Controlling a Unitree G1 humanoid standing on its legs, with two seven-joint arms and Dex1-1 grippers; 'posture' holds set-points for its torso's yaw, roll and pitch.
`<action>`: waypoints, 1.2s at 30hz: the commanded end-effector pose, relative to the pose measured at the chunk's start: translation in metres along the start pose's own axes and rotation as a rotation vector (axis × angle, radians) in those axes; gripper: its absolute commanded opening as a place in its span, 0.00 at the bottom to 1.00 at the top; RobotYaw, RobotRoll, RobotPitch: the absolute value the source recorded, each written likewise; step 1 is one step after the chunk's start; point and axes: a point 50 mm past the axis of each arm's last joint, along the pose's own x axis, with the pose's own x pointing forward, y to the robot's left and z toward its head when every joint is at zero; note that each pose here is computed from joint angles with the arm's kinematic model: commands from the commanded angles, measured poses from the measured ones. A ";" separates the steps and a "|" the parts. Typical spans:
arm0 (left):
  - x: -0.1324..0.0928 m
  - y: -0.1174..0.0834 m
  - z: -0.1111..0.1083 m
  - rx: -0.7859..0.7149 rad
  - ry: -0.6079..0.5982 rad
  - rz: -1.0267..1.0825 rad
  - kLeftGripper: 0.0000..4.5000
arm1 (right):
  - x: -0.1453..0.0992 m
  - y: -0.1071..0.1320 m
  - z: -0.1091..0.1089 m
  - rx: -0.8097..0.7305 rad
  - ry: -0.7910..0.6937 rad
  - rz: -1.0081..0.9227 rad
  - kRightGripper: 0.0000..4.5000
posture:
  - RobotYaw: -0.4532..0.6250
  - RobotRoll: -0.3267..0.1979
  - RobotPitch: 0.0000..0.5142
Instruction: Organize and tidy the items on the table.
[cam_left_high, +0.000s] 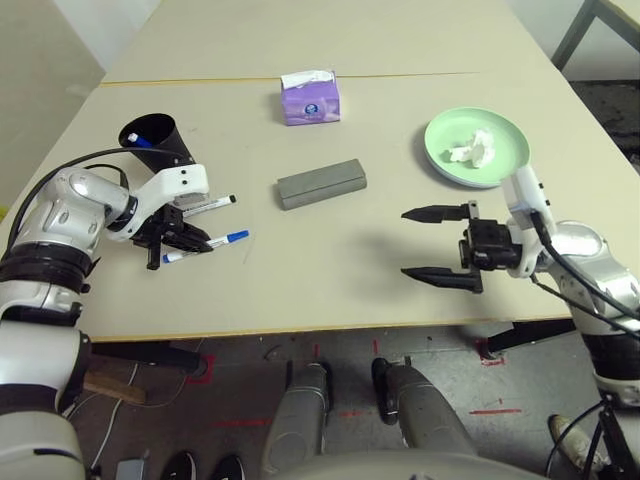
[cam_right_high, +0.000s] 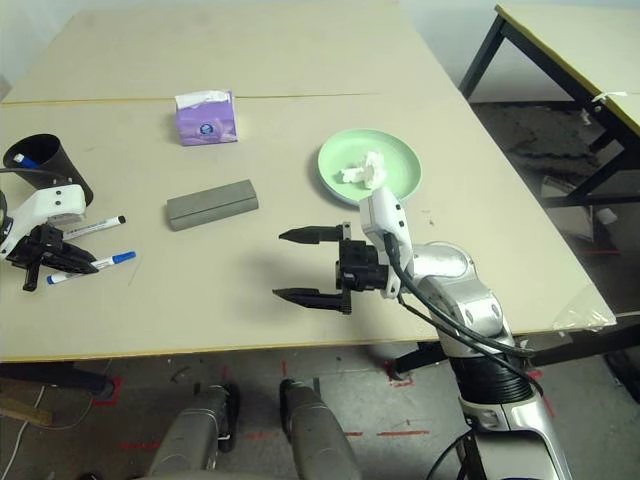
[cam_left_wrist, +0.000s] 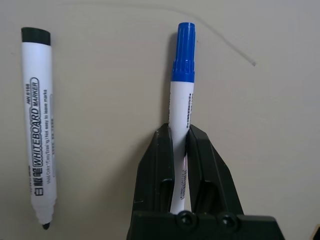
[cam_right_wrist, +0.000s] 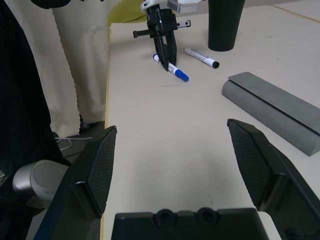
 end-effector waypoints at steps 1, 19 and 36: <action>-0.004 -0.005 0.000 -0.031 -0.027 -0.039 0.06 | 0.001 -0.001 -0.001 0.006 0.000 0.009 1.00 | 0.36 0.62 0.38; -0.112 0.031 0.030 -0.444 -0.786 0.447 0.06 | 0.005 -0.011 -0.001 0.006 -0.010 0.004 1.00 | 0.43 0.62 0.36; -0.117 0.052 0.009 -0.614 -0.955 0.736 0.06 | 0.007 -0.006 -0.002 0.007 -0.013 -0.007 1.00 | 0.40 0.62 0.32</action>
